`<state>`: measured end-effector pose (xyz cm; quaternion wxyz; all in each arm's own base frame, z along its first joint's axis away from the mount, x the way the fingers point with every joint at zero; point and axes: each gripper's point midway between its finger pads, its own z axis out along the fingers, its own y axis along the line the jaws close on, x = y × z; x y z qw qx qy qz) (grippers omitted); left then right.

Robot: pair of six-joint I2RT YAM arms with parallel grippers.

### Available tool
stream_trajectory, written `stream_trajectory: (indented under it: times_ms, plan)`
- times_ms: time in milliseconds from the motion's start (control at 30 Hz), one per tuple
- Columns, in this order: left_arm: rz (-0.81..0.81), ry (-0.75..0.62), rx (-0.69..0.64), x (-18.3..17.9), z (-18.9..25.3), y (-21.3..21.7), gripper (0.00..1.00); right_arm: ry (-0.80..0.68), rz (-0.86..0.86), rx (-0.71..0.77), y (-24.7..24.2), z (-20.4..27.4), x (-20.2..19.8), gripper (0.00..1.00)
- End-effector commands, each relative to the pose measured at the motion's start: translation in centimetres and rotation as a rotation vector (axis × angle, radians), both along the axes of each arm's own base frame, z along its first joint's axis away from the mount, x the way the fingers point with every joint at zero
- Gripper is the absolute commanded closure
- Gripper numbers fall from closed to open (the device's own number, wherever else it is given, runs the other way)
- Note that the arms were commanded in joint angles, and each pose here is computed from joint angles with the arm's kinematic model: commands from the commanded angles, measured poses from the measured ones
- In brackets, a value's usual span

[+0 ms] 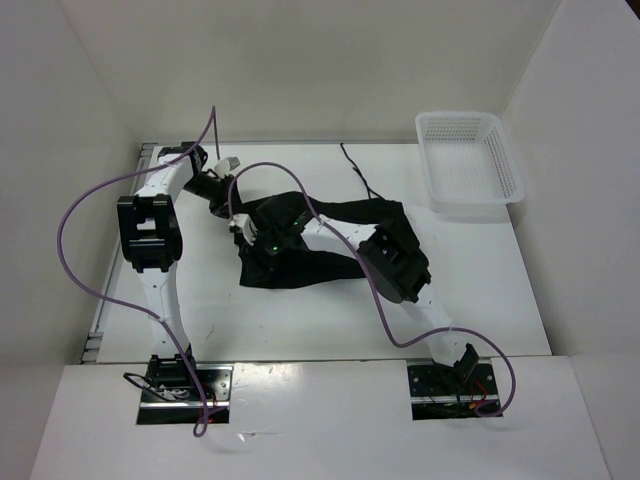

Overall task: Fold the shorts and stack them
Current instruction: Fold the shorts

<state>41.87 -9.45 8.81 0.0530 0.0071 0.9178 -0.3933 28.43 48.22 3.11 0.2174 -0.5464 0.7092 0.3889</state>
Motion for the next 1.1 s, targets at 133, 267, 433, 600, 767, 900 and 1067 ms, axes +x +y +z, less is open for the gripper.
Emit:
stream_trajectory:
  times_ms: [133,267,433,600,767,900,1067]
  plan:
    - [-0.001,-0.027,0.005,0.2,1.2,0.2,0.79,-0.039,0.078,0.019,0.9,3.2,-2.8,0.41]
    - [0.0,-0.054,0.018,0.6,1.6,0.4,0.79,-0.037,0.033,-0.02,1.1,1.9,-3.5,0.7]
    - [0.002,-0.075,0.038,0.4,2.5,0.6,0.79,-0.096,-0.026,-0.031,1.3,1.9,-2.5,0.78]
    - [0.004,-0.114,0.05,0.3,3.4,0.7,0.78,-0.187,0.105,-0.016,1.9,4.1,-5.6,0.73]
    - [0.005,-0.123,0.06,0.3,3.7,0.9,0.78,-0.206,0.189,-0.043,2.3,3.6,-10.0,0.64]
    - [0.005,-0.121,0.06,-0.2,3.9,0.8,0.78,-0.238,0.245,-0.046,2.4,3.6,-11.0,0.63]
    - [0.005,-0.12,0.06,-0.9,4.1,0.8,0.78,-0.299,0.232,-0.041,2.1,5.3,-11.6,0.66]
